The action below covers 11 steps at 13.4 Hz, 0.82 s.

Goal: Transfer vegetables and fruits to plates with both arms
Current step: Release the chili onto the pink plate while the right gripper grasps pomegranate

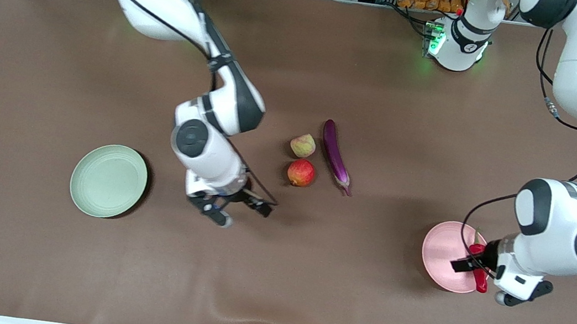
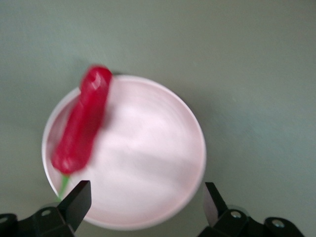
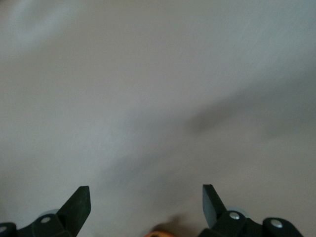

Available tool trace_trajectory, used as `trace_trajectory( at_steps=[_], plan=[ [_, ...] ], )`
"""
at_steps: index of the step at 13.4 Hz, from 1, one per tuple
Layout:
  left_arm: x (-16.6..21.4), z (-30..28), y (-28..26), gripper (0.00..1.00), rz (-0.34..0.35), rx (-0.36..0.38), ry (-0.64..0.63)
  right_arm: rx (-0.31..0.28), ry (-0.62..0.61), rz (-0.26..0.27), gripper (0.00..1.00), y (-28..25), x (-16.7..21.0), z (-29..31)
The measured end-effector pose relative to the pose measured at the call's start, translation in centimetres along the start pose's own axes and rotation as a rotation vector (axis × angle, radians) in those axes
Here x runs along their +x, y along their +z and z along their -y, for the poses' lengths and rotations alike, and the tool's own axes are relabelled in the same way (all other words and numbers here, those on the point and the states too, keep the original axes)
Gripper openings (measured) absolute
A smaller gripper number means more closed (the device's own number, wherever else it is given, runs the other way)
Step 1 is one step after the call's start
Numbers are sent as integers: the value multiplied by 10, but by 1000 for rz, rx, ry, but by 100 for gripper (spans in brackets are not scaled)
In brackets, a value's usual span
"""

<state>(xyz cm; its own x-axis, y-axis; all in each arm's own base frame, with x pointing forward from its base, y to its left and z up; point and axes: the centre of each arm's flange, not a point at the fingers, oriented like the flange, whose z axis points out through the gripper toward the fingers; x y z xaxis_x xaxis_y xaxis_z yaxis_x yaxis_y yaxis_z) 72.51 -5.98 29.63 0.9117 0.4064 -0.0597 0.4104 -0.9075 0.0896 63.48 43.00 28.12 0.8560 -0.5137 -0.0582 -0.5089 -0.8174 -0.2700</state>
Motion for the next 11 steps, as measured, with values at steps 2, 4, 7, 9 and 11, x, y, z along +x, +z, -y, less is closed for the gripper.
trace_trajectory(
  at_steps=[2, 4, 7, 9, 11],
  plan=[
    [-25, -30, -14, 100, 34, 21, -30, -18, -1, 18, 100, 27, -33, 12],
    [-46, -50, -31, 100, 48, 33, -27, -55, -10, 41, 100, 42, -50, 12],
    [-70, -53, -49, 100, 54, 43, -17, -95, 13, 66, 100, 55, -73, 13],
    [-85, -53, -54, 100, 64, 50, -37, -123, 9, 80, 100, 76, -104, 15],
    [-102, -59, -58, 100, 73, 52, -68, -145, 9, 86, 100, 96, -124, 13]
  ],
)
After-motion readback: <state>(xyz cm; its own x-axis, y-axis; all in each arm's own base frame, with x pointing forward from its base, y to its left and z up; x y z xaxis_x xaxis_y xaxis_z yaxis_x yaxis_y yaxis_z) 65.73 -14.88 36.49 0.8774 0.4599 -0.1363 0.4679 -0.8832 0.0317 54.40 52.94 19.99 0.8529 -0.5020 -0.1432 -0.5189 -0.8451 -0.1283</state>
